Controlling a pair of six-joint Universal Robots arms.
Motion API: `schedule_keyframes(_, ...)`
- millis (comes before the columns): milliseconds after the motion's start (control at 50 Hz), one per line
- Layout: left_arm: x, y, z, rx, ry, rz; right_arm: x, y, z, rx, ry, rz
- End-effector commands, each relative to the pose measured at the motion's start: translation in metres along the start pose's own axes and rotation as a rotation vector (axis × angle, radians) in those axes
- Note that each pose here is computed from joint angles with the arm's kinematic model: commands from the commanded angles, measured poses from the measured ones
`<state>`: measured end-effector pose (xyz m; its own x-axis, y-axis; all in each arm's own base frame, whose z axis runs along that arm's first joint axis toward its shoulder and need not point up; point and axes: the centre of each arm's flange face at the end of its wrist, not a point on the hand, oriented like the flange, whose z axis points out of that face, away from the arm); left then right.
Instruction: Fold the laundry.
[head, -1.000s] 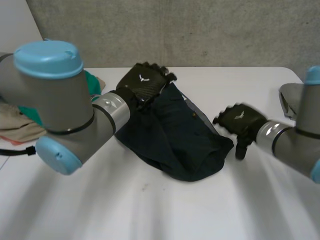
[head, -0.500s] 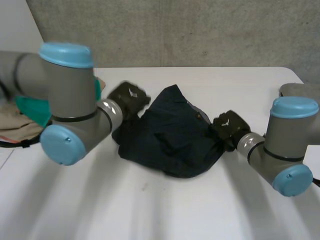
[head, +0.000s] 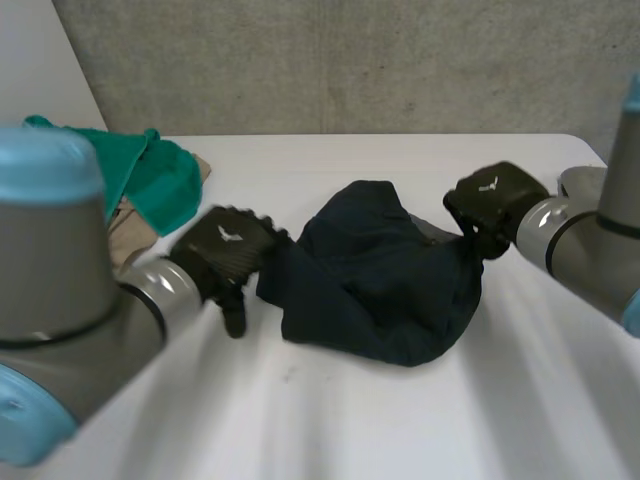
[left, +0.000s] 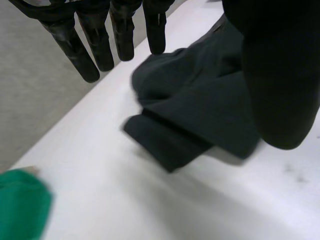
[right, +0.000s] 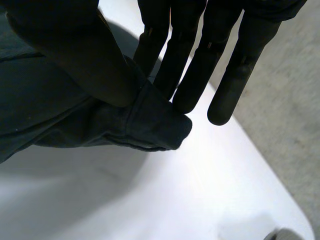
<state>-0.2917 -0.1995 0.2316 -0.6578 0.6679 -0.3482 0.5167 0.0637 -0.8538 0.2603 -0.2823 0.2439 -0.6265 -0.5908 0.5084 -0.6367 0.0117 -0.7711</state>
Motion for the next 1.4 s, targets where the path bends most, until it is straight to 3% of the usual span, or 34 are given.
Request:
schedule_keyframes(20,0.034,0.013,0.045,0.181,0.037,-0.013,-0.010,0.014,0.001,-0.030,0.011,0.000)
schedule_keyframes(200,0.061,0.050,0.088,-0.011,0.132,-0.013,0.000,0.018,-0.005,-0.021,0.056,0.012)
schedule_keyframes(340,0.055,0.051,0.100,-0.040,0.122,-0.025,0.006,0.028,-0.001,-0.045,0.075,0.024)
schedule_keyframes(420,0.043,0.027,0.083,0.012,0.077,-0.042,0.011,0.033,0.000,-0.058,0.086,0.025)
schedule_keyframes(600,-0.011,-0.076,-0.031,0.322,-0.105,-0.132,0.043,-0.011,-0.026,0.038,0.185,-0.046)
schedule_keyframes(700,-0.038,-0.083,-0.054,0.257,-0.137,-0.121,0.056,-0.038,-0.056,0.071,0.215,-0.081)
schedule_keyframes(840,-0.062,-0.046,-0.020,-0.029,-0.118,-0.145,0.024,-0.026,-0.047,-0.057,0.036,-0.164)
schedule_keyframes(980,-0.071,-0.023,0.044,-0.088,-0.102,-0.142,-0.004,-0.005,0.003,-0.119,-0.052,-0.158)
schedule_keyframes(1040,-0.076,-0.030,0.064,-0.032,-0.118,-0.111,-0.003,-0.007,0.024,-0.093,-0.021,-0.138)
schedule_keyframes(1120,-0.098,-0.072,0.085,0.202,-0.212,-0.016,0.021,-0.036,0.055,0.063,0.150,-0.114)
schedule_keyframes(1200,-0.134,-0.142,0.076,0.570,-0.398,0.073,0.069,-0.095,0.061,0.366,0.421,-0.089)
schedule_keyframes(1280,-0.171,-0.201,0.042,0.921,-0.583,0.097,0.110,-0.148,0.039,0.719,0.651,-0.081)
schedule_keyframes(1400,-0.185,-0.209,0.028,0.984,-0.591,0.056,0.115,-0.160,0.024,0.841,0.711,-0.105)
